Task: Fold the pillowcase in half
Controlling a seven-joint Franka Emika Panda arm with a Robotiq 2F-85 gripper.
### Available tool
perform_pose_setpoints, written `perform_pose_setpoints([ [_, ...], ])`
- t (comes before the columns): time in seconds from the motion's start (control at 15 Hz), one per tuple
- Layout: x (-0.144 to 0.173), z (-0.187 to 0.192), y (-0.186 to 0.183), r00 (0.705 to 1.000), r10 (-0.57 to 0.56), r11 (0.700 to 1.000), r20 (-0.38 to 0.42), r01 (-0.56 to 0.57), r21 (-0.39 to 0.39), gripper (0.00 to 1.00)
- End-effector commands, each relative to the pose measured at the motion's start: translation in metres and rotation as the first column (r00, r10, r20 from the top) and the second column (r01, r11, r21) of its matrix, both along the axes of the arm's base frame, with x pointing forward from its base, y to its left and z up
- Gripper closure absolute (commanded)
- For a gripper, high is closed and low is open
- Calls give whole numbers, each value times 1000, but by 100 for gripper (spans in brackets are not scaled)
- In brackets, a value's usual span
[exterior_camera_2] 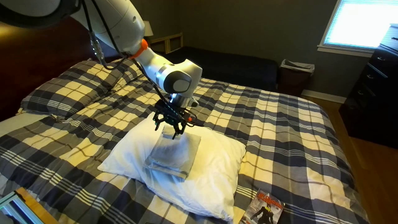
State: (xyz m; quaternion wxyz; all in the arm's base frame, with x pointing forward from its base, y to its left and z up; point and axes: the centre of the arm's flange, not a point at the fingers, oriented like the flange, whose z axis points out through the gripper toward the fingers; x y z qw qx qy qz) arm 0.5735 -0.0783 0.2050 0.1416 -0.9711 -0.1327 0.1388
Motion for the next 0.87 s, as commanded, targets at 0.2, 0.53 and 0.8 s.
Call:
perform_pose_setpoints([
  [0.2, -29, 40, -3, 991, 2, 992, 132, 14, -124, 0],
  [0.53, -45, 72, -8, 988, 19, 973, 154, 17, -231, 0],
  [0.8, -33, 76, -13, 988, 21, 976, 150, 13, -218, 0],
])
